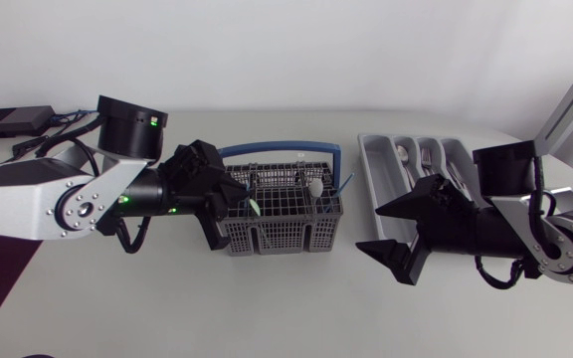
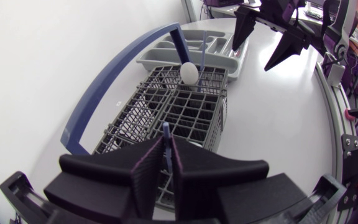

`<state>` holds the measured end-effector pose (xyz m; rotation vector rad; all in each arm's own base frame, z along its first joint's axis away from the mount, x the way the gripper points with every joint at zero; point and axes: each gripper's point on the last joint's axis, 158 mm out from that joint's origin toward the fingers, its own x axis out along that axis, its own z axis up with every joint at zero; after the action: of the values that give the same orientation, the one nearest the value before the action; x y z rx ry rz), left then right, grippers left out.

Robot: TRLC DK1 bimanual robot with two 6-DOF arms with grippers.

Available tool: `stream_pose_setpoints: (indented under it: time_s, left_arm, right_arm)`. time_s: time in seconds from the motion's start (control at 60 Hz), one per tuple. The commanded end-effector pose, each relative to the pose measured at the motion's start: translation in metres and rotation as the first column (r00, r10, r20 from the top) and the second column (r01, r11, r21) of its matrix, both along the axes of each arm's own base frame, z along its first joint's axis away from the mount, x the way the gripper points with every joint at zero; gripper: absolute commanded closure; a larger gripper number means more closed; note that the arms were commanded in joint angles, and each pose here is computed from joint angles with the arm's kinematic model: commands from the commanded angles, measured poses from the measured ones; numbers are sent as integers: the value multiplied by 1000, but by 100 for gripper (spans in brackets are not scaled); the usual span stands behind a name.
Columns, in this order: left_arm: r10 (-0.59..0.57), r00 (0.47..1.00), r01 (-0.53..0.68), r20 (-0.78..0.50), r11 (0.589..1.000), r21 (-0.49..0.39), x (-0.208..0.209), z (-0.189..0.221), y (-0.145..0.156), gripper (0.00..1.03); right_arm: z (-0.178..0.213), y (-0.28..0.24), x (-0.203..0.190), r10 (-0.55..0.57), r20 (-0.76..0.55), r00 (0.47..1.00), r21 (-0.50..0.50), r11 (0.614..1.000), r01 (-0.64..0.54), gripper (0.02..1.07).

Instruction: Unload the cutlery basket into the drawer organizer.

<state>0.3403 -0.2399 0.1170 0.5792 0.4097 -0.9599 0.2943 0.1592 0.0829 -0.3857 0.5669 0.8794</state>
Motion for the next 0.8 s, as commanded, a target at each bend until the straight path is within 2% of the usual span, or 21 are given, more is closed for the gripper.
stream_pose_setpoints:
  time_s: [0.0, 0.3, 0.783]
  left_arm:
    - [-7, 1000, 7, 3, 1000, -8, 3, 1, -5, 90]
    - [-21, 1000, 21, -1, 999, -33, 1, 11, -7, 92]
    - [-9, 999, 12, 41, 996, -85, -3, 61, 1, 92]
  right_arm:
    - [-13, 0, -7, 15, -20, 1000, -17, 1000, -15, 7]
    - [-11, 0, -8, 16, -18, 1000, -15, 1000, -16, 7]
    - [-1, 4, -12, 27, -5, 1000, -9, 1000, -27, 7]
